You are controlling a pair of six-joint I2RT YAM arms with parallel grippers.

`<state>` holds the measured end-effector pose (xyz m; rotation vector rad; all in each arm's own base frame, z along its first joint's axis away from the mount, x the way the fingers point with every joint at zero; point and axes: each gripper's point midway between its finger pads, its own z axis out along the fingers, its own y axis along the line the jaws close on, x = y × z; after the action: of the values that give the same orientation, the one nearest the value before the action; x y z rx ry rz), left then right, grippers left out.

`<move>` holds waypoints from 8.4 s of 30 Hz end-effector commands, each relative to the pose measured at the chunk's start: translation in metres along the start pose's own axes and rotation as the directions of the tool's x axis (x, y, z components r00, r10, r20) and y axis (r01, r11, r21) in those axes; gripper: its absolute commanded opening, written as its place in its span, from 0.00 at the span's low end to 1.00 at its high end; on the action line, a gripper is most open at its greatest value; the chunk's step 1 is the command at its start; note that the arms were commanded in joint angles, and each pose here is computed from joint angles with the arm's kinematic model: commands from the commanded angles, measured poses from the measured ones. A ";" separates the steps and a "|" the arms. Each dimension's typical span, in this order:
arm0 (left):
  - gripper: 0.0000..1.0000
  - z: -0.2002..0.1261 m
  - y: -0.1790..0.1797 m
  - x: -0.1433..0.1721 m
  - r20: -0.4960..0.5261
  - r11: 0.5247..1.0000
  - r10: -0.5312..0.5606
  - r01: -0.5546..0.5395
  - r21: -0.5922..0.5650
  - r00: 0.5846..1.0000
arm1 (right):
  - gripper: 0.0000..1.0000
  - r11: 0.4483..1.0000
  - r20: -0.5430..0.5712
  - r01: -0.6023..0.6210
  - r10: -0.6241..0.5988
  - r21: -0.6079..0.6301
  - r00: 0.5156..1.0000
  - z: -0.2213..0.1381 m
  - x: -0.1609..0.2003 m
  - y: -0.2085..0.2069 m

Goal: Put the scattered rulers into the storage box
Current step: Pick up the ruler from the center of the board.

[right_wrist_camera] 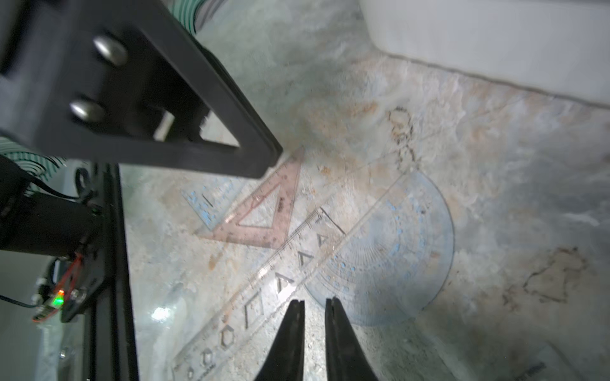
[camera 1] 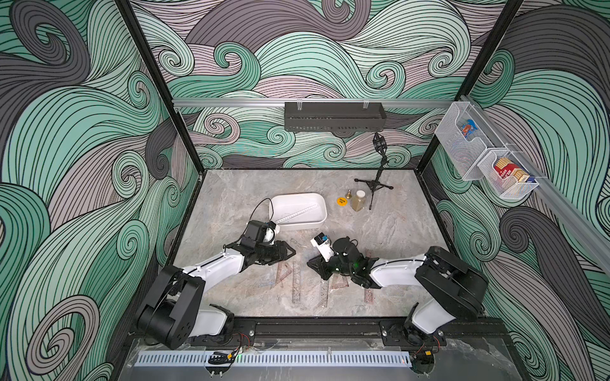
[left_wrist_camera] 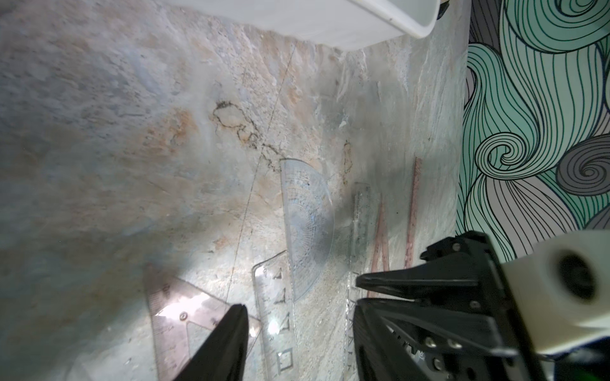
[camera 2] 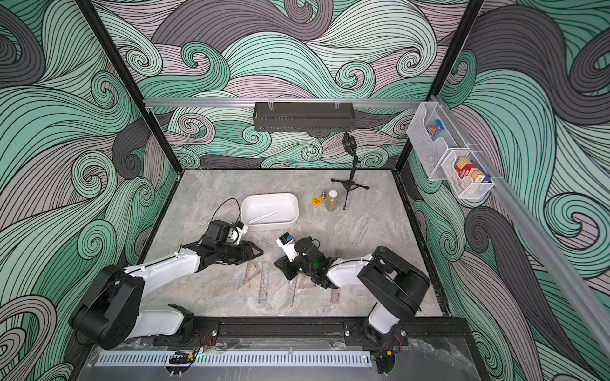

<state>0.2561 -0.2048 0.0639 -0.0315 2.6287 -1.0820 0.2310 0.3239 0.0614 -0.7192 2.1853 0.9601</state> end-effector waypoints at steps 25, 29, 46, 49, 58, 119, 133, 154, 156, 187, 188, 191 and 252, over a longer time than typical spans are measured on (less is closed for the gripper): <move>0.61 0.020 -0.021 -0.032 0.019 0.995 0.102 -0.102 -0.016 0.995 | 0.10 1.000 0.033 -0.010 0.010 0.003 0.999 -0.002 -0.019 -0.041; 0.65 0.018 -0.024 -0.033 0.031 0.994 0.110 -0.109 -0.007 0.994 | 0.10 1.000 0.034 -0.007 0.007 0.002 0.999 -0.002 -0.018 -0.041; 0.66 0.028 -0.023 -0.021 -0.018 0.992 0.121 -0.120 0.036 0.992 | 0.08 1.000 0.035 0.002 -0.001 -0.025 0.999 0.002 -0.022 -0.036; 0.65 0.033 -0.022 -0.017 -0.038 0.994 0.105 -0.103 0.046 0.994 | 0.05 1.000 0.019 -0.003 0.004 -0.026 1.000 0.007 -0.018 -0.038; 0.57 0.043 -0.024 -0.011 -0.069 0.995 0.097 -0.094 0.036 0.993 | 0.00 1.000 -0.032 -0.016 0.016 -0.010 0.999 0.018 -0.006 -0.044; 0.53 0.062 -0.007 0.010 -0.141 0.998 0.068 -0.069 -0.001 0.988 | 0.00 0.991 -0.200 -0.088 0.106 0.098 0.974 0.018 0.070 -0.075; 0.53 0.065 -0.004 0.015 -0.156 0.998 0.056 -0.056 0.007 0.986 | 0.00 0.986 -0.207 -0.106 0.132 0.129 0.969 0.015 0.078 -0.081; 0.53 0.065 -0.009 0.016 -0.155 0.998 0.066 -0.065 0.013 0.986 | 0.00 0.978 -0.225 -0.122 0.159 0.171 0.961 0.012 0.088 -0.088; 0.53 0.060 -0.013 0.009 -0.131 0.997 0.079 -0.079 0.008 0.988 | 0.00 0.977 -0.225 -0.124 0.163 0.175 0.961 0.012 0.088 -0.089; 0.53 0.073 -0.013 0.017 -0.164 0.998 0.052 -0.046 0.038 0.985 | 0.00 0.975 -0.242 -0.145 0.184 0.170 0.953 0.011 0.096 -0.087; 0.52 0.073 -0.014 0.018 -0.164 0.998 0.051 -0.045 0.043 0.985 | 0.00 0.975 -0.241 -0.147 0.185 0.167 0.953 0.011 0.095 -0.087; 0.48 0.074 -0.015 0.018 -0.163 0.998 0.051 -0.044 0.049 0.985 | 0.00 0.976 -0.239 -0.149 0.185 0.161 0.953 0.012 0.094 -0.086; 0.67 -0.047 -0.018 -0.090 0.201 0.995 0.063 -0.077 0.060 0.977 | 0.00 0.974 0.092 -0.223 0.220 0.025 0.971 0.047 -0.183 -0.120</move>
<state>0.3294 -0.1935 0.1586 -0.0004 2.2792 -1.2477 0.4359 0.3302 0.1501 -0.3613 2.1285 1.2190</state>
